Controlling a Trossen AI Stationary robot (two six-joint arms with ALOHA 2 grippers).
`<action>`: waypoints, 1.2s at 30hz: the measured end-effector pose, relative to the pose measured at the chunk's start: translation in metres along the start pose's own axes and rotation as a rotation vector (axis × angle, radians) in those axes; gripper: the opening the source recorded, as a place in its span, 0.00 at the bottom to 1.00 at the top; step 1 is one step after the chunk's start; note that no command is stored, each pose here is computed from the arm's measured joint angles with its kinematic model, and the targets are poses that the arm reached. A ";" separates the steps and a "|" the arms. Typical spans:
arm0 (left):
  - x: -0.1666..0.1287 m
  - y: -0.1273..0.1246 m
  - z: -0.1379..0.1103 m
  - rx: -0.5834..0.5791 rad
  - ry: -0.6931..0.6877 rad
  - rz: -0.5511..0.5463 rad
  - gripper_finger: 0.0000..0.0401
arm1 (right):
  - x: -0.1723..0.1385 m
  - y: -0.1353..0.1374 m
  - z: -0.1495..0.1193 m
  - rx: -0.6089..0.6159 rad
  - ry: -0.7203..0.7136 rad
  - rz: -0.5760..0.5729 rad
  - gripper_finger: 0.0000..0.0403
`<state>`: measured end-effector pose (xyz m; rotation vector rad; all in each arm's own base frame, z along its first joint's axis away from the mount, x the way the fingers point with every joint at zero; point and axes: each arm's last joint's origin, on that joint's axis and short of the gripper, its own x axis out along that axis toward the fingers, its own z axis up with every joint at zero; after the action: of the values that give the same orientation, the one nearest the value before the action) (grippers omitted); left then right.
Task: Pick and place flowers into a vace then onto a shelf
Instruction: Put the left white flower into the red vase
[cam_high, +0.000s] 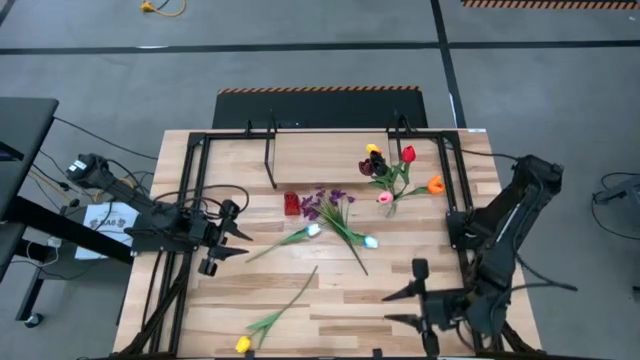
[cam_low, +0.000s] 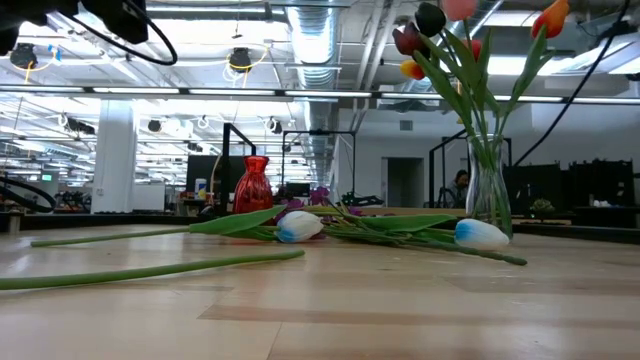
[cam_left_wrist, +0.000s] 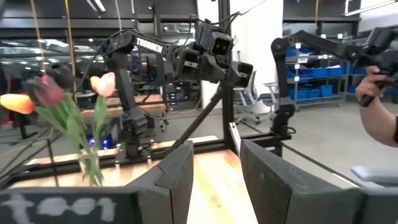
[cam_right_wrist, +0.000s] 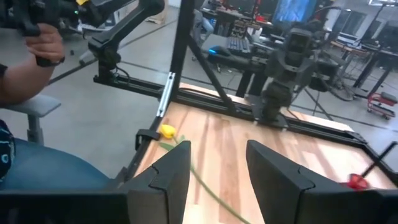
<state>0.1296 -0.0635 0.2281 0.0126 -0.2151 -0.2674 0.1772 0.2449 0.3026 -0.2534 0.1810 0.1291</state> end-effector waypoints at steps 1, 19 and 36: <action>0.001 -0.001 0.000 -0.002 -0.003 -0.006 0.31 | 0.003 0.005 -0.002 0.002 -0.003 0.003 0.37; -0.002 -0.003 -0.044 -0.165 0.399 0.166 0.31 | 0.050 0.028 -0.035 0.017 0.036 -0.060 0.33; 0.012 -0.011 -0.108 -0.274 0.716 0.289 0.31 | 0.056 0.022 -0.036 0.071 0.039 -0.085 0.33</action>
<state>0.1614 -0.0791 0.1245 -0.1913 0.5300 0.0092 0.2230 0.2626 0.2524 -0.1930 0.2131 0.0334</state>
